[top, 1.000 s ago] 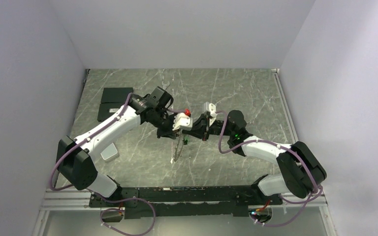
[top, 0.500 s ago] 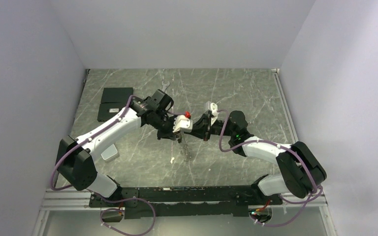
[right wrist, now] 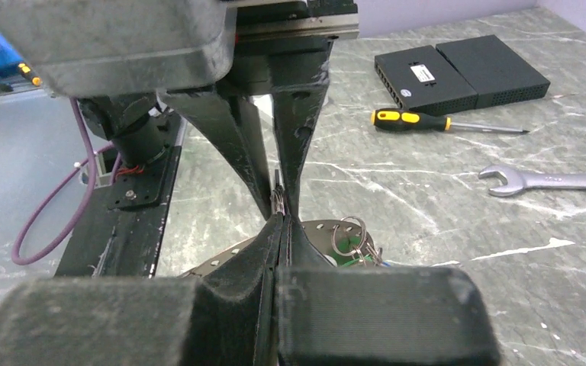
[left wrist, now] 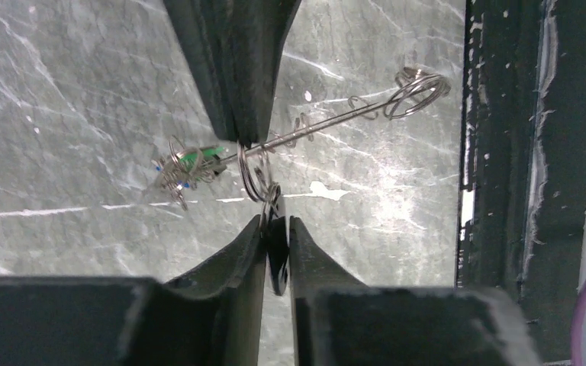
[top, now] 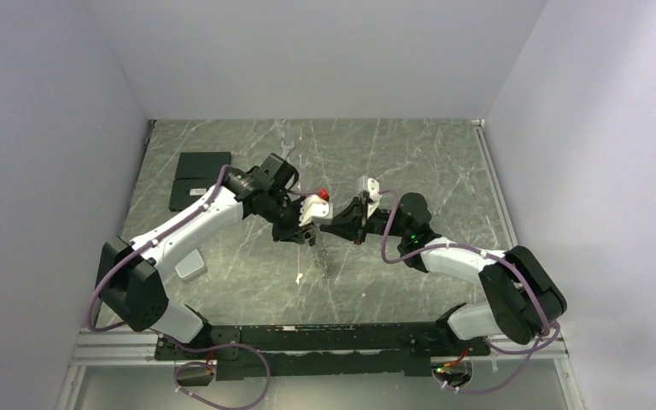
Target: Remove the keys from the keyring
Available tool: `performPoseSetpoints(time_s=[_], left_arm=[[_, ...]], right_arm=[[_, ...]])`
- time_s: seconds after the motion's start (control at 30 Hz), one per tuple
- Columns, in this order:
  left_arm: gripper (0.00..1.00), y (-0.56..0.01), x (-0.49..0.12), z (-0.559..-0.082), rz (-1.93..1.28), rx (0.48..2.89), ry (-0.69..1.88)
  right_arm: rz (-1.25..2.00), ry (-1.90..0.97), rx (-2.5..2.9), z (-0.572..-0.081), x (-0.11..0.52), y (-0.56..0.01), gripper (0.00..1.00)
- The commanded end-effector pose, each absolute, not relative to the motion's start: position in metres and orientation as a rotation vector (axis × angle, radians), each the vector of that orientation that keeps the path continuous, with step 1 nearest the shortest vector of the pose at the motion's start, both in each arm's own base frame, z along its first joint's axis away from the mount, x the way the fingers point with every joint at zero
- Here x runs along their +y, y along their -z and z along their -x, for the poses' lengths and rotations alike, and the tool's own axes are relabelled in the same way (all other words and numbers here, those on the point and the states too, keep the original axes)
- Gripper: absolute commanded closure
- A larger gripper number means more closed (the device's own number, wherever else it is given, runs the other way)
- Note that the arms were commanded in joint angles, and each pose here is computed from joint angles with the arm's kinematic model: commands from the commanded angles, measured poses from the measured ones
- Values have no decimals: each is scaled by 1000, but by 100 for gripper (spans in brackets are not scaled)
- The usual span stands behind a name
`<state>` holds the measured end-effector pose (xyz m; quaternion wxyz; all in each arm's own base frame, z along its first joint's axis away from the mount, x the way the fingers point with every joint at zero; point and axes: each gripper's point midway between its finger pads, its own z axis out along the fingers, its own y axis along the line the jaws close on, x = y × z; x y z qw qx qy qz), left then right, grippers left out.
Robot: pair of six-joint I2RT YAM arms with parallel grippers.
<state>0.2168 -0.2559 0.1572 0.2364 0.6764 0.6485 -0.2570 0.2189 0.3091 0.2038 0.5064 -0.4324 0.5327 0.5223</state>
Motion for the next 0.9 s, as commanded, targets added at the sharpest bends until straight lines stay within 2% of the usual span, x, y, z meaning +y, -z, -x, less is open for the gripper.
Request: performPoseSetpoints(time_s=[0.0,0.07,0.17,0.43,0.73,0.87], left_arm=[[68,-189,-251,-207,-1742,1798,819],[58,-198,-248,-207,-1692,1808,861],[54,-214,-243,-213,-1592,1819,915],[56,-265,-247,-237,-1291,1781,1080],[54,-286,-246,-275,-967,1838,1339],[54,-274,-236,-277,-1043,1842,1353]], right_arm=[[1010,-1196,1159,-230,307,-236,100],[1002,-1194,1161,-231,306,-237,100],[995,-1196,1173,-234,305,-238,100],[969,-1257,1181,-232,304,-247,100],[912,-1357,1218,-237,300,-259,100],[928,-1370,1223,-238,300,-257,100]])
